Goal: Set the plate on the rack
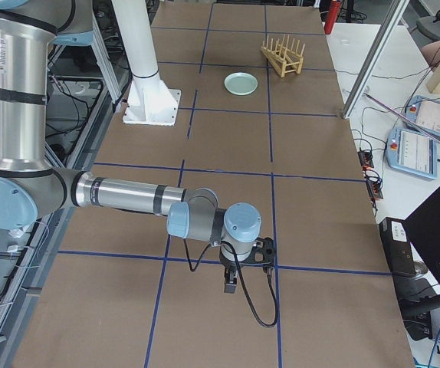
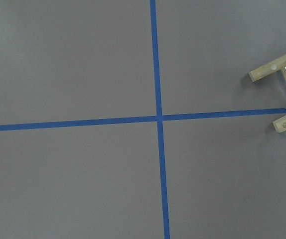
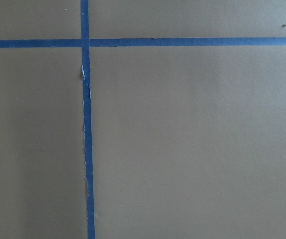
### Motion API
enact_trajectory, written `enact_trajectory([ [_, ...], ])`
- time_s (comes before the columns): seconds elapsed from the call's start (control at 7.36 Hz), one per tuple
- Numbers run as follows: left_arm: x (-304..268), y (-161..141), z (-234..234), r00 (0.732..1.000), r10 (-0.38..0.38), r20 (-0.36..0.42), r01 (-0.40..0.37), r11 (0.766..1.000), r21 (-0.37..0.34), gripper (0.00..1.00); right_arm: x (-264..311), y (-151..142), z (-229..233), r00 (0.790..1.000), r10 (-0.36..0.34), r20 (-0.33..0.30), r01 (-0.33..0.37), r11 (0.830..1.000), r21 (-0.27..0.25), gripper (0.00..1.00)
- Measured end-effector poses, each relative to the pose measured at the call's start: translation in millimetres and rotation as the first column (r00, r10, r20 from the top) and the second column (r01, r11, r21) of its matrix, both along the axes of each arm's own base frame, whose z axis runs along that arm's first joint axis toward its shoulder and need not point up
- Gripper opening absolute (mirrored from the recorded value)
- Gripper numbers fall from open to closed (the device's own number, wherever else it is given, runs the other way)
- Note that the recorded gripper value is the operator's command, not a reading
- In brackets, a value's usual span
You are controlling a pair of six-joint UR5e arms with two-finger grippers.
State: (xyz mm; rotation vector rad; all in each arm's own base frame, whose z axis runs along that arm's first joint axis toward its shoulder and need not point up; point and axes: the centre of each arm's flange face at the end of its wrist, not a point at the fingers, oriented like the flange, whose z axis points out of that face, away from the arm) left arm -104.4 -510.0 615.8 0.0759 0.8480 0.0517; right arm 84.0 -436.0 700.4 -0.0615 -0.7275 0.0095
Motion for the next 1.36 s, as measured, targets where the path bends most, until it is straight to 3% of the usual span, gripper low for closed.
enact_trajectory([
  [0.27, 2, 7, 15, 1.0, 0.0, -0.002, 0.0, 1.0, -0.023, 1.0, 0, 0, 0, 1.0, 0.0, 0.0, 0.0, 1.0, 0.0, 1.0],
  [0.95, 4, 7, 12, 1.0, 0.004, -0.002, -0.004, 1.0, 0.007, 1.0, 0, 0, 0, 1.0, 0.0, 0.0, 0.0, 1.0, -0.001, 1.0],
  [1.36, 51, -9, -21, 0.993, 0.05, -0.108, -0.038, 0.993, 0.11, 1.0, 0, 0, 0, 1.0, 0.001, 0.0, -0.001, 1.0, 0.0, 1.0],
])
